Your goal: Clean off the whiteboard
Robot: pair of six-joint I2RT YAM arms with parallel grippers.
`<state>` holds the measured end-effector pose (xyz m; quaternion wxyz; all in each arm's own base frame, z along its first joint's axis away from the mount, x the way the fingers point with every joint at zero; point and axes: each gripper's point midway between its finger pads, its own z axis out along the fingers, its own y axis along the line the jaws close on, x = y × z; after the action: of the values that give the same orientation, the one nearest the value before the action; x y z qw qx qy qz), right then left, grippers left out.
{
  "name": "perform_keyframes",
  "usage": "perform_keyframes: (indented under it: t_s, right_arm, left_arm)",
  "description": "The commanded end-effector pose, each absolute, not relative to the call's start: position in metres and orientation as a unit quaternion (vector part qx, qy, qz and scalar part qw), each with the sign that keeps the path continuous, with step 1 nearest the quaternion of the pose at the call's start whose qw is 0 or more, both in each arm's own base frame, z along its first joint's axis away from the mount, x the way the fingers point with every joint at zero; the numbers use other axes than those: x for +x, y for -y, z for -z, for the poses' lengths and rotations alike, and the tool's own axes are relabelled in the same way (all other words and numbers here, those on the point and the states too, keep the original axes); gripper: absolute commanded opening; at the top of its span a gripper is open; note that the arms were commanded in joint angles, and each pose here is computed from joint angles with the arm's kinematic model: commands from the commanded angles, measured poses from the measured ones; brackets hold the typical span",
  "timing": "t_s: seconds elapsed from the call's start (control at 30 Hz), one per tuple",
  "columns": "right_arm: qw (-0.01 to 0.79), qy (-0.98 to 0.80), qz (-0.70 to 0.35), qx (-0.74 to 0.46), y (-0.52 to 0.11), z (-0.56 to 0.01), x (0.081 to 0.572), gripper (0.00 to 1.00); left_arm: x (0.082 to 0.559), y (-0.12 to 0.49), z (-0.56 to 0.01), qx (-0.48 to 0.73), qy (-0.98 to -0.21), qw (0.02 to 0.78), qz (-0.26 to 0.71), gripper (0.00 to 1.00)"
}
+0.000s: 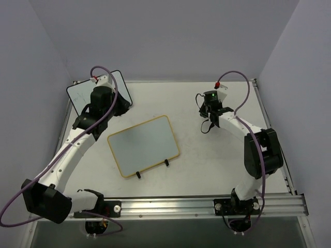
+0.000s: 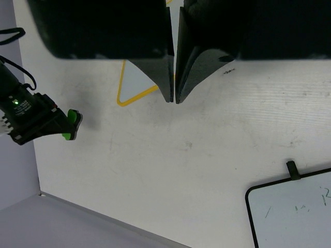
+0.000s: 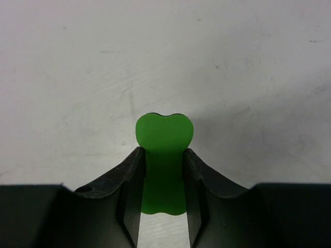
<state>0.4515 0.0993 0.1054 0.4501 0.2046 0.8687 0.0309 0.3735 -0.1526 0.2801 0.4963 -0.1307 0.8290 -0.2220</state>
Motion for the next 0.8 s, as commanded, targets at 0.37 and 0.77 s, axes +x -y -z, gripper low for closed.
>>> perform_keyframes:
  t_s: [0.37,0.77]
  right_arm:
    - [0.412,-0.889,0.024,0.2,-0.071,-0.074,0.466,0.58]
    - [0.46,-0.87,-0.01,0.18,-0.086,-0.133,0.452,0.88]
  left_arm:
    - [0.351,0.151,-0.291,-0.111,-0.823,0.502,0.239,0.13]
    - [0.347,0.15,-0.297,-0.112,-0.819,0.507,0.245,0.13]
